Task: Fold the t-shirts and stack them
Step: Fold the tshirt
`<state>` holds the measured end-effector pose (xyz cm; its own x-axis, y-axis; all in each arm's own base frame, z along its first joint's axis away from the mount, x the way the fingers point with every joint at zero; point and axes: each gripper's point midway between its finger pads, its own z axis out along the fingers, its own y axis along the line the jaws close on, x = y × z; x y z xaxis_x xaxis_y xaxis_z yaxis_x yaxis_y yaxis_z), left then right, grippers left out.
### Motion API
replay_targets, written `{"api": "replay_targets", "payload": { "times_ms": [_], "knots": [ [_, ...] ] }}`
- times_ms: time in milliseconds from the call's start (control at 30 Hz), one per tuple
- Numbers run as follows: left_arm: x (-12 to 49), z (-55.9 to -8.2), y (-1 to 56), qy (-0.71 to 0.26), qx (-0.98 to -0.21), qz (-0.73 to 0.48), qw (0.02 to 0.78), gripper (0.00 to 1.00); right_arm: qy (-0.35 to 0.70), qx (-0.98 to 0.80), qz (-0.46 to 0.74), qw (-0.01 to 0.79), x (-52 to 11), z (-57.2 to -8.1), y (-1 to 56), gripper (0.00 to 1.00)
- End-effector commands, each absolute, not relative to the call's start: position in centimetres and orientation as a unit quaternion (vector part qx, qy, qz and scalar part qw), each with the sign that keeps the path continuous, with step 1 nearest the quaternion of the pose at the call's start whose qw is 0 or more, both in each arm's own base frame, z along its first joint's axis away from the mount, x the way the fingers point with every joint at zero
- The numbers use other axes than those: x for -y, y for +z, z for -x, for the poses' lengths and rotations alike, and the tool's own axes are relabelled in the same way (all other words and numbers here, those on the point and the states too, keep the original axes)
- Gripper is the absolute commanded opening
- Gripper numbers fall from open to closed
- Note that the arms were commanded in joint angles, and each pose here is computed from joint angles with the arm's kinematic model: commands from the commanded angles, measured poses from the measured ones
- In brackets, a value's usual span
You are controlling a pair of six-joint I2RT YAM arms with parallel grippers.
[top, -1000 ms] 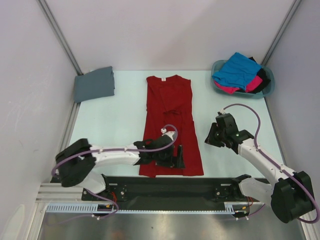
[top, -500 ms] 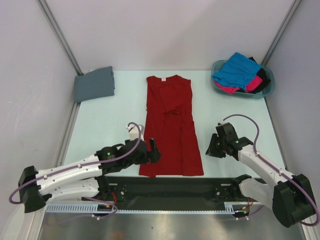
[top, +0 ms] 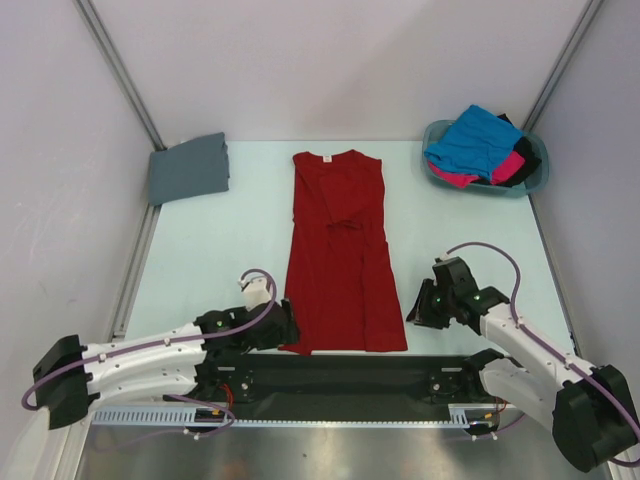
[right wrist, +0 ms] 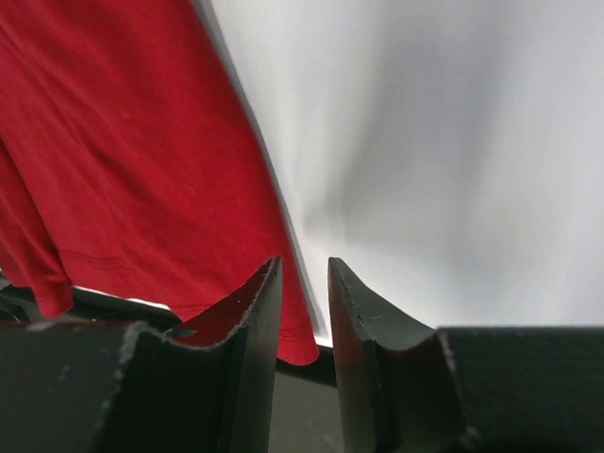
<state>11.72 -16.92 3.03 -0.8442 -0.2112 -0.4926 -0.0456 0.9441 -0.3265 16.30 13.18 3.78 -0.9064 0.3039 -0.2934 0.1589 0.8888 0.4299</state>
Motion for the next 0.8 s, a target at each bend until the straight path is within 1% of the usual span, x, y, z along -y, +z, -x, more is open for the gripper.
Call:
{"api": "replay_targets", "payload": {
  "times_ms": [0, 100, 267, 467, 567, 633, 667, 700, 733, 767],
  "knots": [
    [18.5, -12.5, 3.4, -0.182, -0.939, 0.083, 0.281, 1.0, 0.219, -0.954, -0.125, 0.161, -13.8, -15.3, 3.2, 0.32],
    [18.6, -12.2, 2.4, -0.18, -0.943, 0.08, 0.27, 1.0, 0.233, -0.953, -0.122, 0.15, -14.4, -14.9, 2.7, 0.32],
    [19.8, -12.0, 1.4, -0.206, -0.94, 0.074, 0.261, 1.0, 0.239, -0.953, -0.122, 0.139, -14.8, -14.4, 2.0, 0.32],
    [20.1, -11.7, 1.5, -0.21, -0.942, 0.071, 0.253, 1.0, 0.216, -0.956, -0.117, 0.158, -14.3, -14.9, 2.8, 0.31],
    [20.1, -11.5, 1.3, -0.215, -0.942, 0.075, 0.248, 1.0, 0.214, -0.956, -0.114, 0.165, -14.3, -15.0, 2.9, 0.33],
    [20.4, -11.2, 1.1, -0.229, -0.94, 0.08, 0.24, 1.0, 0.214, -0.957, -0.114, 0.159, -14.4, -14.8, 2.7, 0.3],
    [20.5, -11.1, 1.2, -0.234, -0.94, 0.082, 0.236, 1.0, 0.196, -0.962, -0.117, 0.15, -13.9, -14.3, 2.7, 0.26],
    [20.5, -11.0, 1.2, -0.235, -0.939, 0.084, 0.235, 1.0, 0.157, -0.964, -0.123, 0.176, -12.8, -14.9, 2.8, 0.24],
    [20.4, -11.1, 1.6, -0.235, -0.939, 0.085, 0.238, 1.0, 0.166, -0.959, -0.1, 0.205, -13.8, -15.4, 4.7, 0.27],
    [20.0, -11.5, 1.9, -0.227, -0.937, 0.09, 0.251, 1.0, 0.153, -0.957, -0.099, 0.225, -13.4, -15.8, 5.4, 0.31]
  ]
}}
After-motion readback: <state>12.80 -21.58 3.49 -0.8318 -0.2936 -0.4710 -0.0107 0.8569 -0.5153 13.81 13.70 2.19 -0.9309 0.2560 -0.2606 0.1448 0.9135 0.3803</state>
